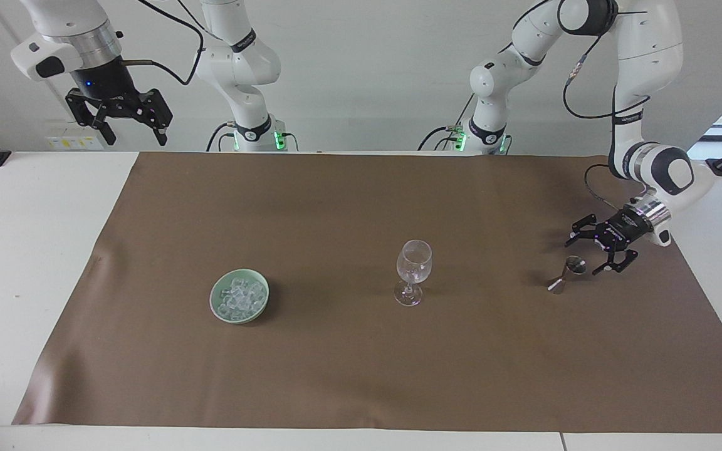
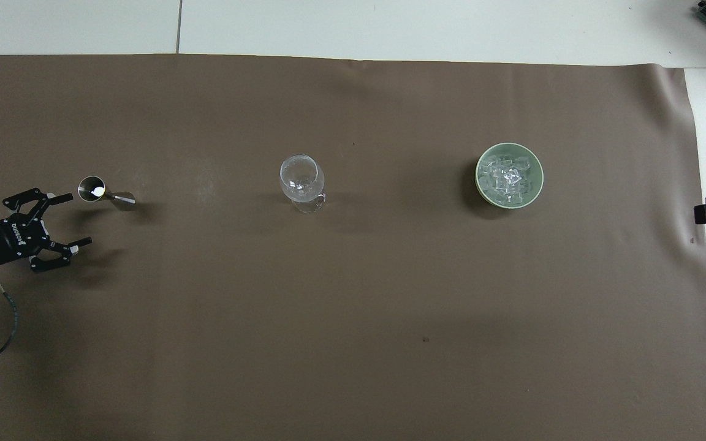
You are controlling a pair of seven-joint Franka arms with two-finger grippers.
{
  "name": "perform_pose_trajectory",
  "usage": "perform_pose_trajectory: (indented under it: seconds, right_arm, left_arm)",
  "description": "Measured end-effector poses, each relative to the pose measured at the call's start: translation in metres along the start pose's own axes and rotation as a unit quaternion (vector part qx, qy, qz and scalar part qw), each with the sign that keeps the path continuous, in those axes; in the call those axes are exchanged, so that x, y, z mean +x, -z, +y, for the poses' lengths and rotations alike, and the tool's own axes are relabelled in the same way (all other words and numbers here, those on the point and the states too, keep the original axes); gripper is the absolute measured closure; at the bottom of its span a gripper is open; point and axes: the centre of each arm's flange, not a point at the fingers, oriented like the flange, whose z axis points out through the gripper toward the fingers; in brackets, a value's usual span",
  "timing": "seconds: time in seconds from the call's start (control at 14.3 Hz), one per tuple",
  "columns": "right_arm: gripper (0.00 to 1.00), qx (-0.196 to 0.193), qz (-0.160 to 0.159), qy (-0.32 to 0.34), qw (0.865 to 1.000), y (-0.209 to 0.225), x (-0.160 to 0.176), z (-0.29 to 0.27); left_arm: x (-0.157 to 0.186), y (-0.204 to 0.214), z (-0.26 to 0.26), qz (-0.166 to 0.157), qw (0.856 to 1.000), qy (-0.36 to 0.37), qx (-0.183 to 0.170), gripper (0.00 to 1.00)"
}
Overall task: Pour wine and add ice with both arms
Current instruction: 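Move the open left gripper to the small silver jigger, then close the left gripper around the silver jigger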
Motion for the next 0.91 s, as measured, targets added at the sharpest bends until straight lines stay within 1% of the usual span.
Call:
perform_pose_trajectory:
  seconds: [0.49, 0.7, 0.91]
  right_arm:
    - [0.00, 0.000, 0.000, 0.000, 1.000, 0.000, 0.000, 0.000]
    - [0.00, 0.000, 0.000, 0.000, 1.000, 0.000, 0.000, 0.000]
    - [0.00, 0.000, 0.000, 0.000, 1.000, 0.000, 0.000, 0.000]
  left_arm:
    - [-0.005, -0.026, -0.001, -0.003, 0.999, 0.007, -0.035, 0.00]
    - [-0.004, -0.025, 0.002, 0.002, 0.999, 0.009, -0.054, 0.00]
    - [-0.002, -0.025, 0.001, 0.000, 0.998, 0.014, -0.061, 0.00]
